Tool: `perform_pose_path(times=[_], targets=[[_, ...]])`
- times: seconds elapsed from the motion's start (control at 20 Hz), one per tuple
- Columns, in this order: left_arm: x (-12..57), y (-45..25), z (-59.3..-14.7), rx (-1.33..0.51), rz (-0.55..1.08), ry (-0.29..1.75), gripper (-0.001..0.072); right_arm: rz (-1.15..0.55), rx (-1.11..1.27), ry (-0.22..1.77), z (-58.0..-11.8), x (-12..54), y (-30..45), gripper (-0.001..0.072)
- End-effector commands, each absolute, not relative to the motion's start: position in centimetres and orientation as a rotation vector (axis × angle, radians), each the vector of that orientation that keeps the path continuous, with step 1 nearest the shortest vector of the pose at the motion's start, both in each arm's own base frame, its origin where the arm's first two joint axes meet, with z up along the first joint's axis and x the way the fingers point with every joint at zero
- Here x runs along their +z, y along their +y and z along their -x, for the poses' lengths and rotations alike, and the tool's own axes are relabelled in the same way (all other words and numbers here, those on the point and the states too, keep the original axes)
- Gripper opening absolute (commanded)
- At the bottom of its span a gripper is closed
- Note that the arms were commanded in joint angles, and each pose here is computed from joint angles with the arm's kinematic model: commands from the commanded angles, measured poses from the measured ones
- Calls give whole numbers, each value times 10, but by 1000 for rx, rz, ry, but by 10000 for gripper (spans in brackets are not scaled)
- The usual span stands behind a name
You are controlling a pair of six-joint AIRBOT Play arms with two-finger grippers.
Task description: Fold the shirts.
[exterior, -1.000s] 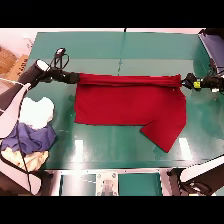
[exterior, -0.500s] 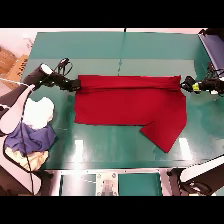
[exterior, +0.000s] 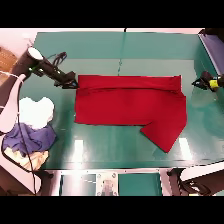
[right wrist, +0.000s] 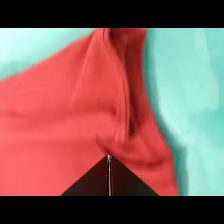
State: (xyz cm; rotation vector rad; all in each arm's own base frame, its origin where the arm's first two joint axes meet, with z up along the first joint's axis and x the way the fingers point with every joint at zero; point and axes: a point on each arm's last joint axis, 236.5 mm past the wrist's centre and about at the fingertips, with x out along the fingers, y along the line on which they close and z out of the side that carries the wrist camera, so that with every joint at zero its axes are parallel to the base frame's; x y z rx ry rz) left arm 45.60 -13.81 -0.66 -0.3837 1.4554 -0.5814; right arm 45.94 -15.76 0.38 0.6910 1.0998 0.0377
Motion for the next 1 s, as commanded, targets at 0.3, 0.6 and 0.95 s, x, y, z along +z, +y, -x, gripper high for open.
perform_pose_path(times=[0.3,0.6,0.95], targets=[[27,-132,-373,-516,299,1550,24,-732,-167,1241,-318,21,-134,13],[-26,-123,-283,-324,438,1435,127,-894,-395,1155,-232,-21,-138,63],[-81,-164,-273,-230,650,1317,707,-1011,-456,1214,-200,-87,-110,268]])
